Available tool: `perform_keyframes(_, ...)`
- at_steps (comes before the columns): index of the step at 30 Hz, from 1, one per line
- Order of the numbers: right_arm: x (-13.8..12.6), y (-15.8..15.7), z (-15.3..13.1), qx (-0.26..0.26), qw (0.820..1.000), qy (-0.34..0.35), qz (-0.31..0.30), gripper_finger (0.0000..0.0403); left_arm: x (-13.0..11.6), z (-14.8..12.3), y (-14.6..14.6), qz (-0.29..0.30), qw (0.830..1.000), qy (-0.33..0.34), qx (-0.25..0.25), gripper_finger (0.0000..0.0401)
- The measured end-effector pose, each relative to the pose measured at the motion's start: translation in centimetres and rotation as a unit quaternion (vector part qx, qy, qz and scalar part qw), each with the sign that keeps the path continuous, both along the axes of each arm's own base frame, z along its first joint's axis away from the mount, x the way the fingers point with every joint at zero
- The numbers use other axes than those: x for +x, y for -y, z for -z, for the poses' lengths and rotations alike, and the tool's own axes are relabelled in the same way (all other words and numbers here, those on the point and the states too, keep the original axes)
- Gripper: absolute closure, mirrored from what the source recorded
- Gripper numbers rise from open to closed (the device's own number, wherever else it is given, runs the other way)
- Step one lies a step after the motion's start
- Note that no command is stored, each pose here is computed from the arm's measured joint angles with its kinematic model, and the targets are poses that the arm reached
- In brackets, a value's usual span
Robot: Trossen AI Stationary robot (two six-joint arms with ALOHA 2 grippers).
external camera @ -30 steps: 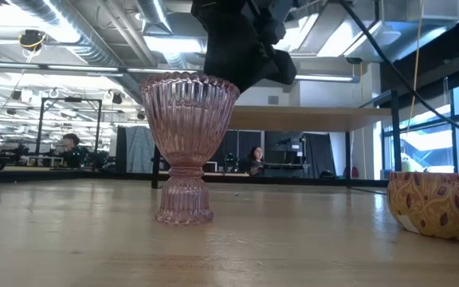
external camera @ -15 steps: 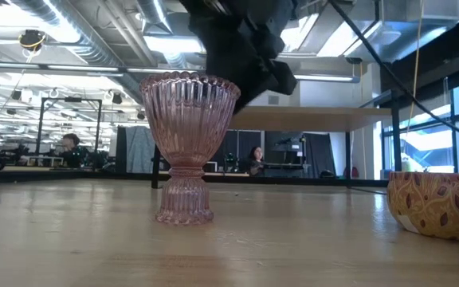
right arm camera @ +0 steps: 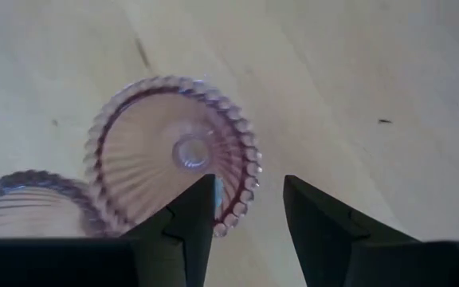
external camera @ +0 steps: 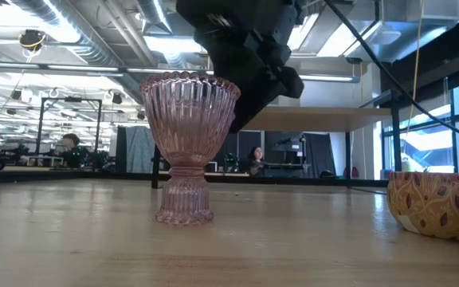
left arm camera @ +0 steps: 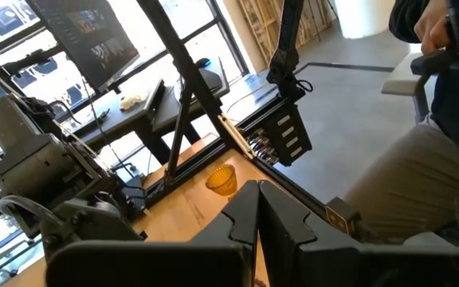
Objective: Pick & Place candle stick holders
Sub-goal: Put the violet candle holder on the shelf aligned with the blue candle
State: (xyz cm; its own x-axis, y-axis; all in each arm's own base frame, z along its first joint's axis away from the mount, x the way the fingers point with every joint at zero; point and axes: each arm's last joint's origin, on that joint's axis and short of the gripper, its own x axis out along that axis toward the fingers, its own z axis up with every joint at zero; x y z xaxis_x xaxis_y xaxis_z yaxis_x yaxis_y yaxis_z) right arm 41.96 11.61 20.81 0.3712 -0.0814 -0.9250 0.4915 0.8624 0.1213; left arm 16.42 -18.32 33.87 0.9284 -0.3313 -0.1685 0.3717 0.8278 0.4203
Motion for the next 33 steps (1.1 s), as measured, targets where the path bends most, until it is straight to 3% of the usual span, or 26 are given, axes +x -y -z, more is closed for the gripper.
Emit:
perform_keyframes(19, -0.03, -0.09, -0.49, 0.016, 1.0, -0.007, -0.003, 0.0251, 0.02, 0.0, -0.03, -0.004, 1.0, 0.002, 0.005, 0.0397)
perform_keyframes(33, -0.79, 0.06, -0.24, 0.02, 0.999, -0.049, 0.012, 0.0251, 0.02, 0.0, -0.03, -0.004, 1.0, 0.002, 0.005, 0.0397)
